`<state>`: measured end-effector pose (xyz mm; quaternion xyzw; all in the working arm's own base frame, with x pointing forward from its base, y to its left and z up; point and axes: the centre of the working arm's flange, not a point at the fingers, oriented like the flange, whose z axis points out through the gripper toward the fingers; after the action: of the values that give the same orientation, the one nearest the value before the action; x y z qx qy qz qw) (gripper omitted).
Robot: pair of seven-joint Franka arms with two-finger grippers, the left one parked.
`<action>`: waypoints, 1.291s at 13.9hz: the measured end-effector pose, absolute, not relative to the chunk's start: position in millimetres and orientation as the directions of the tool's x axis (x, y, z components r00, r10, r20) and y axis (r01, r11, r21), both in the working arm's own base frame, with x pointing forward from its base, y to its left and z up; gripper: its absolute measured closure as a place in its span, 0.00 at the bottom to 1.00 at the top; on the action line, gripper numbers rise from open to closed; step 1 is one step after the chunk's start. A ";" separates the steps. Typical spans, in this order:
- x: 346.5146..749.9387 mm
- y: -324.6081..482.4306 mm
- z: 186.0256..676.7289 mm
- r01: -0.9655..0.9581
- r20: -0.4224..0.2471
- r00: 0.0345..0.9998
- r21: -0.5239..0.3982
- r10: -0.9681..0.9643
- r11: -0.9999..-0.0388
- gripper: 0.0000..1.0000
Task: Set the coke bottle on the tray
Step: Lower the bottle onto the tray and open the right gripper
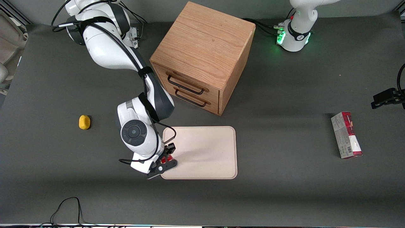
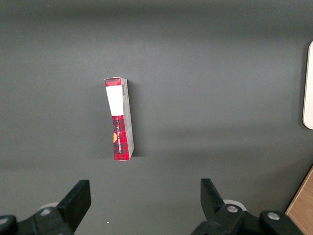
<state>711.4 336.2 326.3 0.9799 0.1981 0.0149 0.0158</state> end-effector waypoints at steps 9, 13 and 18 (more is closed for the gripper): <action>713.5 337.3 333.7 0.386 0.043 0.921 0.035 0.387 -0.922 0.15; 707.9 334.6 370.9 0.385 0.031 0.922 0.030 0.386 -0.922 0.00; 679.1 317.1 476.2 0.379 0.001 0.926 0.016 0.379 -0.925 0.00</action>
<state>679.1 317.1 476.2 0.9812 0.1930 0.0018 0.0078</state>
